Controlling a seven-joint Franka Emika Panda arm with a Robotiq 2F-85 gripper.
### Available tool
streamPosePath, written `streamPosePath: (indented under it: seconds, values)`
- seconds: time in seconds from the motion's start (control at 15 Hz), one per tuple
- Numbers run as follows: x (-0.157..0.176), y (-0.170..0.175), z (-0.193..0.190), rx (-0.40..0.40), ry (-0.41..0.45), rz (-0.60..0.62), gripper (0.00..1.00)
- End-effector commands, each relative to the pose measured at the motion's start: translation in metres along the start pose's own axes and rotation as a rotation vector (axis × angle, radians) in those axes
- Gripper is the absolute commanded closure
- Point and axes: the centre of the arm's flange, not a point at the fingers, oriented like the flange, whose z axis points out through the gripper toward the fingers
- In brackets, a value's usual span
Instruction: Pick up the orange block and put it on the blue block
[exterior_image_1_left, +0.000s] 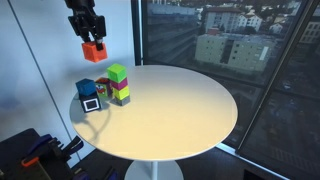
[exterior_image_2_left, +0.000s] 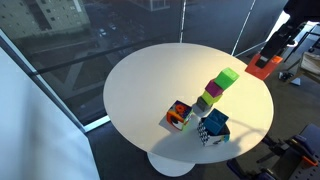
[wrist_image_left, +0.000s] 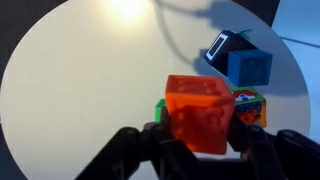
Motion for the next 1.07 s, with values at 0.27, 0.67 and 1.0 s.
streamPosePath:
  seconds: [0.27,0.67,1.0]
  values:
    - [-0.016,-0.041,0.013,-0.011,-0.009,-0.041,0.71]
    - [-0.027,-0.066,0.037,-0.023,-0.036,-0.080,0.71]
    - [-0.033,-0.083,0.058,-0.031,-0.016,-0.071,0.71]
